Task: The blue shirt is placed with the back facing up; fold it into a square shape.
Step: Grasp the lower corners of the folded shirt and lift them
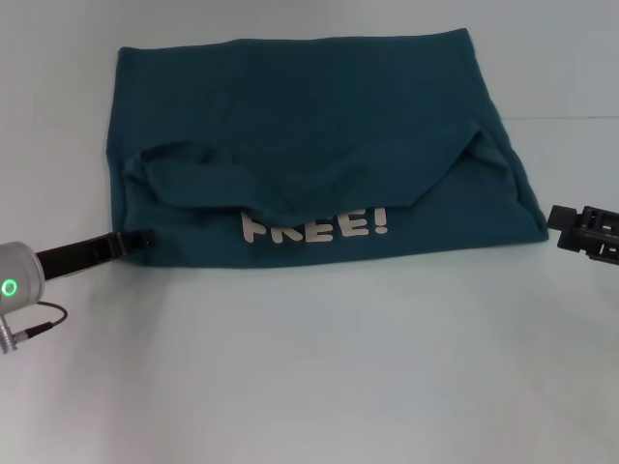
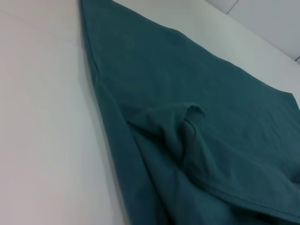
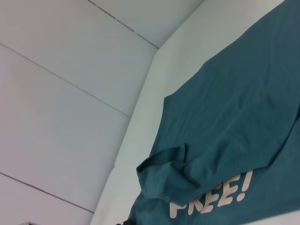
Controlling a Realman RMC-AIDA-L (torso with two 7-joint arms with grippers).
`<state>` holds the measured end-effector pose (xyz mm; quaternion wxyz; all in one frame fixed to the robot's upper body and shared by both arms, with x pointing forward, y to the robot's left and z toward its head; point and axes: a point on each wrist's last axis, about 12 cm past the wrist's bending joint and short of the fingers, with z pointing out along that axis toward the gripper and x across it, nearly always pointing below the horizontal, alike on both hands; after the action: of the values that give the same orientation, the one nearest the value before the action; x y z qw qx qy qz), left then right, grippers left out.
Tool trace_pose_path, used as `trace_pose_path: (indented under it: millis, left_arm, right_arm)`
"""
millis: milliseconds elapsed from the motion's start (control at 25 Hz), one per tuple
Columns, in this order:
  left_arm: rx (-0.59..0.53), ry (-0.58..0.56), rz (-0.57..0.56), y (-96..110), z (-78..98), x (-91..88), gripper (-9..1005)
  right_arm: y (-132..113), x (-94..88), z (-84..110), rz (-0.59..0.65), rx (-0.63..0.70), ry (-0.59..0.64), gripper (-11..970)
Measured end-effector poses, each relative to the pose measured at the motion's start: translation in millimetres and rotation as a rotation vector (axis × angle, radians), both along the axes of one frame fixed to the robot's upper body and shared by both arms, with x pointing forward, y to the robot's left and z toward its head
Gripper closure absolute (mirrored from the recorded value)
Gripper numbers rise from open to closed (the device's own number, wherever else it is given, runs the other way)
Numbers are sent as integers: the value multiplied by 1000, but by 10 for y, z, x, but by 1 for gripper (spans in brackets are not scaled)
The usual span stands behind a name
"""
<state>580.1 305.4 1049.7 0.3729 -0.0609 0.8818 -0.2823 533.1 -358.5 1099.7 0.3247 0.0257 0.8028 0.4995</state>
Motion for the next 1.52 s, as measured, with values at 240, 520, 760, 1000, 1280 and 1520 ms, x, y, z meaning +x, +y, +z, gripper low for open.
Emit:
trace_pose_path:
  millis: [240, 520, 760, 1000, 1280, 1520]
  left_arm:
    - [-33, 1, 3, 15, 30, -12, 608]
    - [-94, 18, 8, 65, 134, 26, 959]
    - [-120, 21, 6, 64, 223, 90, 991]
    - [-127, 22, 7, 55, 264, 134, 990]
    - [-137, 13, 2, 25, 317, 186, 990]
    - [-140, 11, 4, -1, 320, 204, 989]
  right_arm:
    - [-37, 8, 6, -7, -10, 22, 158]
    - [-115, 99, 82, -11, -61, 47, 159]
    - [-257, 355, 312, -26, -186, 91, 159]
    - [-238, 702, 545, -44, -397, 134, 158]
    - [62, 931, 461, -9, -571, 125, 159]
    - [280, 982, 266, -8, -639, 112, 159]
